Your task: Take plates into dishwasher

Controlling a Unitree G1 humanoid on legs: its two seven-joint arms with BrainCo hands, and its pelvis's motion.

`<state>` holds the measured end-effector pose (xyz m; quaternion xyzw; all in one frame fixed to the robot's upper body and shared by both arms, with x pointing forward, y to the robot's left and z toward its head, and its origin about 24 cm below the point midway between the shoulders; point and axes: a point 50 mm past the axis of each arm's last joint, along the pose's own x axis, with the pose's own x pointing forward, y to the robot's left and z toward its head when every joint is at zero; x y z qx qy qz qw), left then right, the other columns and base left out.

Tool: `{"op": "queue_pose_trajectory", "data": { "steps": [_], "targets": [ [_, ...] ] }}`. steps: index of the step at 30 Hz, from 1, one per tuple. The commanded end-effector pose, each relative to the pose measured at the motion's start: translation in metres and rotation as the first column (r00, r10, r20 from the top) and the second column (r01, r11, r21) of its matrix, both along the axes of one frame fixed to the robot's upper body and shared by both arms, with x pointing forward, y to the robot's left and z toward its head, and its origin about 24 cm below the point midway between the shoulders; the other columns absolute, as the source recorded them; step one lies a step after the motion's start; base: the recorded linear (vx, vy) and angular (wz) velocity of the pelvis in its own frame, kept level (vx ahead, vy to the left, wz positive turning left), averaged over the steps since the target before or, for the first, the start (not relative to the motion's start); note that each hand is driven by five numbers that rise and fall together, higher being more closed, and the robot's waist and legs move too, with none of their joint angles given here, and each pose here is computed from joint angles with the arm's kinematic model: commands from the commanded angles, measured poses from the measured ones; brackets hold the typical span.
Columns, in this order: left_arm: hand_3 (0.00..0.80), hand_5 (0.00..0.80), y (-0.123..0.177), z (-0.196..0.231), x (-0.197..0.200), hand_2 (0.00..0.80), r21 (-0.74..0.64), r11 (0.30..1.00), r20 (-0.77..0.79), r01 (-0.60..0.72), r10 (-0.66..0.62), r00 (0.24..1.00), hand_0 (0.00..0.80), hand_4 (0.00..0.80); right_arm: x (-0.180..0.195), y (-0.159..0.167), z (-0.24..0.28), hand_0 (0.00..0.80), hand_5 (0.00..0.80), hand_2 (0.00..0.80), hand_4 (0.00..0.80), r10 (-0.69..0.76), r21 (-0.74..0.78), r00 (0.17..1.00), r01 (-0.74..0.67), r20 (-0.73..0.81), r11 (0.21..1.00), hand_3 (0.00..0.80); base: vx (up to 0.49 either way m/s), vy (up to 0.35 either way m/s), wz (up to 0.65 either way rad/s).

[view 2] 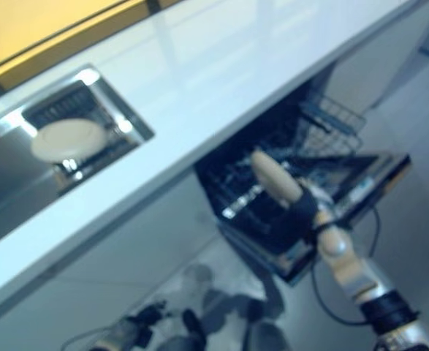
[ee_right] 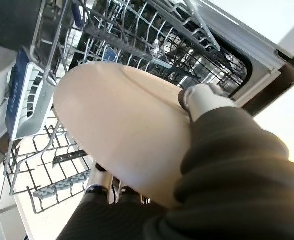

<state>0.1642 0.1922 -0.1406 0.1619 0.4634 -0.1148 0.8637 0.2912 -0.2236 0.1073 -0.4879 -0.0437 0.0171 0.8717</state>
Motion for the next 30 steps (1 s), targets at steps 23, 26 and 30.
{"op": "queue_pose_trajectory", "data": {
  "steps": [23,26,30],
  "targets": [
    [0.000,0.000,0.006,0.007,0.011,0.000,0.033,0.999,0.032,0.039,-0.040,0.999,0.000,0.000,0.040,0.038,-0.005,0.800,0.800,0.800,0.800,-0.047,0.074,0.998,0.045,0.030,0.996,0.800,0.018,0.016,0.03],
    [0.000,0.000,0.006,0.008,0.013,0.000,0.033,0.998,0.037,0.044,-0.045,0.998,0.000,0.000,0.044,0.038,-0.006,0.800,0.800,0.800,0.800,-0.065,0.068,0.998,0.063,0.024,0.996,0.800,0.019,0.016,0.09],
    [0.000,0.000,0.006,0.009,0.014,0.000,0.032,0.998,0.045,0.053,-0.055,0.998,0.000,0.000,0.049,0.037,-0.004,0.800,0.800,0.800,0.800,-0.088,0.052,0.996,0.087,0.018,0.995,0.800,0.028,0.018,0.11]
  ]
}}
